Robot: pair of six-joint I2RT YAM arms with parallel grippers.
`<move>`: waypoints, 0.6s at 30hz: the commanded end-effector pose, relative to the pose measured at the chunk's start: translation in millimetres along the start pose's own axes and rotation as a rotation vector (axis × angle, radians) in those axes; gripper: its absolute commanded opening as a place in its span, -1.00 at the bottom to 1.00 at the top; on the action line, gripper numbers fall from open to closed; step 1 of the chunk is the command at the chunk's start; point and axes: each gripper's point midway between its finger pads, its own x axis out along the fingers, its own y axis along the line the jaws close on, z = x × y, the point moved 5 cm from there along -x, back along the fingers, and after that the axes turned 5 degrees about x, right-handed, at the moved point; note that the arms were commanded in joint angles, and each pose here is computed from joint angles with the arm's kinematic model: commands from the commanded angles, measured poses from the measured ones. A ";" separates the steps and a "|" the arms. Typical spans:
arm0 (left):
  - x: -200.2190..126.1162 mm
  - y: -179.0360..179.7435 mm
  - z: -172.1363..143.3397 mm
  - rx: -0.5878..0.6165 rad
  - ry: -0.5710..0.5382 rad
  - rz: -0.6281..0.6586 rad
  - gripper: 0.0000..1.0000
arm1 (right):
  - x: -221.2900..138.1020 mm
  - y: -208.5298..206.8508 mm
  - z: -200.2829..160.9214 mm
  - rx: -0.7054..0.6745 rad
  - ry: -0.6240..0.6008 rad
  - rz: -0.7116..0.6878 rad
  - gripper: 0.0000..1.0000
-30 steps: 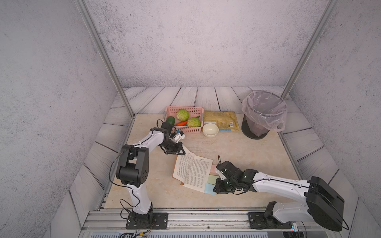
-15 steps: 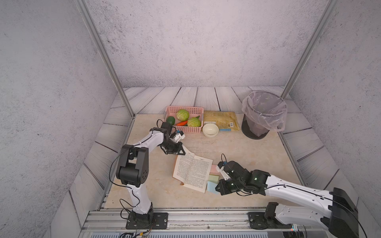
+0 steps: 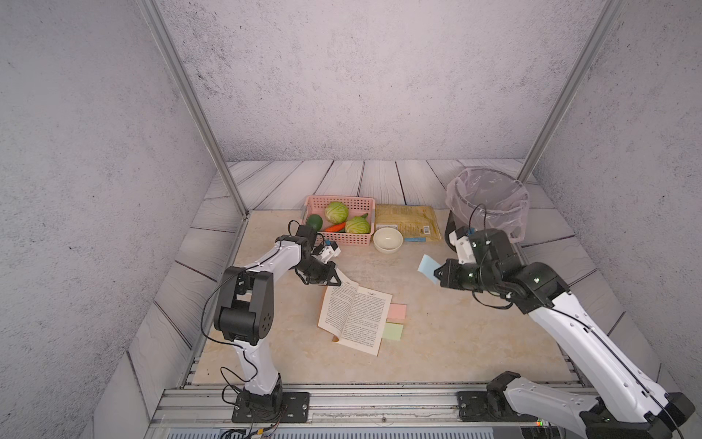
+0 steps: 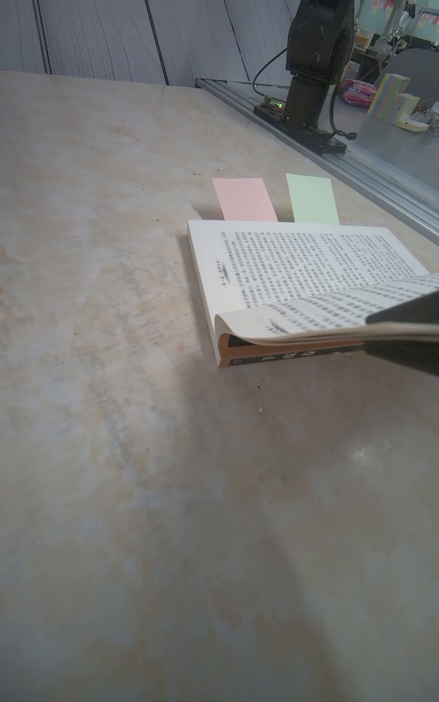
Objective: Peel off the used sticky note
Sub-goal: Tear off the note from the book.
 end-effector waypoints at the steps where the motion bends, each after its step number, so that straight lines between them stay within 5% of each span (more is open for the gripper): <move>1: 7.4 9.6 -4.4 -0.013 0.027 0.004 -1.00 | -11.7 -12.4 37.7 -0.018 -0.029 -0.080 -1.00; 9: 8.0 9.7 -4.5 -0.014 0.028 0.002 -1.00 | -21.5 -64.8 171.5 0.222 -0.307 -0.098 -1.00; 18: 8.5 9.4 -4.6 -0.016 0.030 -0.006 -1.00 | 17.2 -127.6 269.1 0.318 -0.420 -0.186 -1.00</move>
